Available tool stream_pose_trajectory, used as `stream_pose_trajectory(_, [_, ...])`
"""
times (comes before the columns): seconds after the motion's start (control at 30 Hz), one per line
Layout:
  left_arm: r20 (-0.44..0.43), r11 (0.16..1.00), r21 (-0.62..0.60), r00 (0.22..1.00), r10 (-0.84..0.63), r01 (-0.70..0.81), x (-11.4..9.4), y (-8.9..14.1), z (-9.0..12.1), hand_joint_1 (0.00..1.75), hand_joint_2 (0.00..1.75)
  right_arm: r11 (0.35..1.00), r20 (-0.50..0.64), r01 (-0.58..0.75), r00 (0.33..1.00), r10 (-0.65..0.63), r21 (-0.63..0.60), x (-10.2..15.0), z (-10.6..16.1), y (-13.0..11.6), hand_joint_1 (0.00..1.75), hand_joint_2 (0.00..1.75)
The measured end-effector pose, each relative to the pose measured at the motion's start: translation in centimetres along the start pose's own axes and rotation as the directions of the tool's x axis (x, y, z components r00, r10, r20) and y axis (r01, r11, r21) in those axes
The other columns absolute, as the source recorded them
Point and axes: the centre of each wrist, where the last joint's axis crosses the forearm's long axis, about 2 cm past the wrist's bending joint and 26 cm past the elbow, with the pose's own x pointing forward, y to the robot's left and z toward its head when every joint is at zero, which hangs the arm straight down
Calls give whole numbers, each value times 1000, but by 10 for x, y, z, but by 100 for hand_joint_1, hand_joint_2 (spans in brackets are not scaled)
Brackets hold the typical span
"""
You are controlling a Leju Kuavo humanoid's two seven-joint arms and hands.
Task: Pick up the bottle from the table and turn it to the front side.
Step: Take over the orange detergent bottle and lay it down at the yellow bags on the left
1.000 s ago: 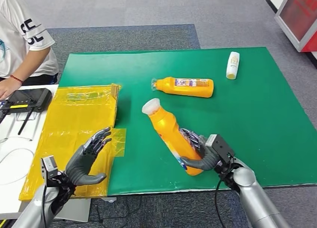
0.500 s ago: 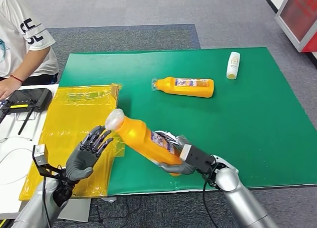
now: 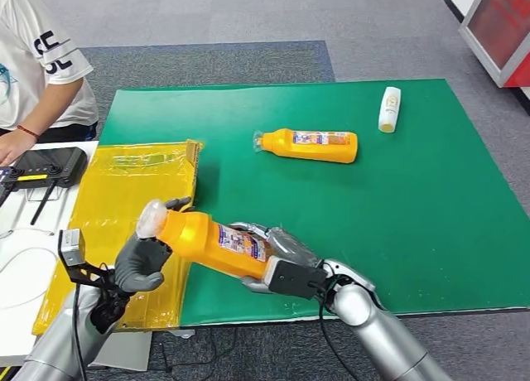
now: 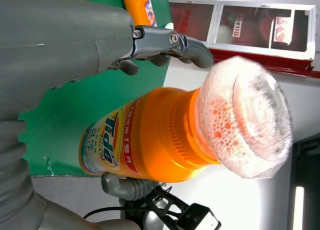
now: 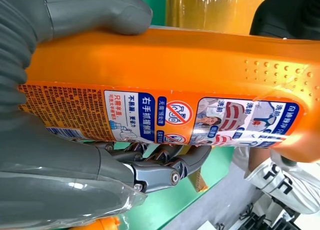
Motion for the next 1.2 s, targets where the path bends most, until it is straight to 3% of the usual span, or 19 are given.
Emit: stream_pose_trajectory(1.2, [18,999,-33,999,-28,29,2,7,-38,0,175,998,37,-59,998,58,35,15,-31,17,175,175])
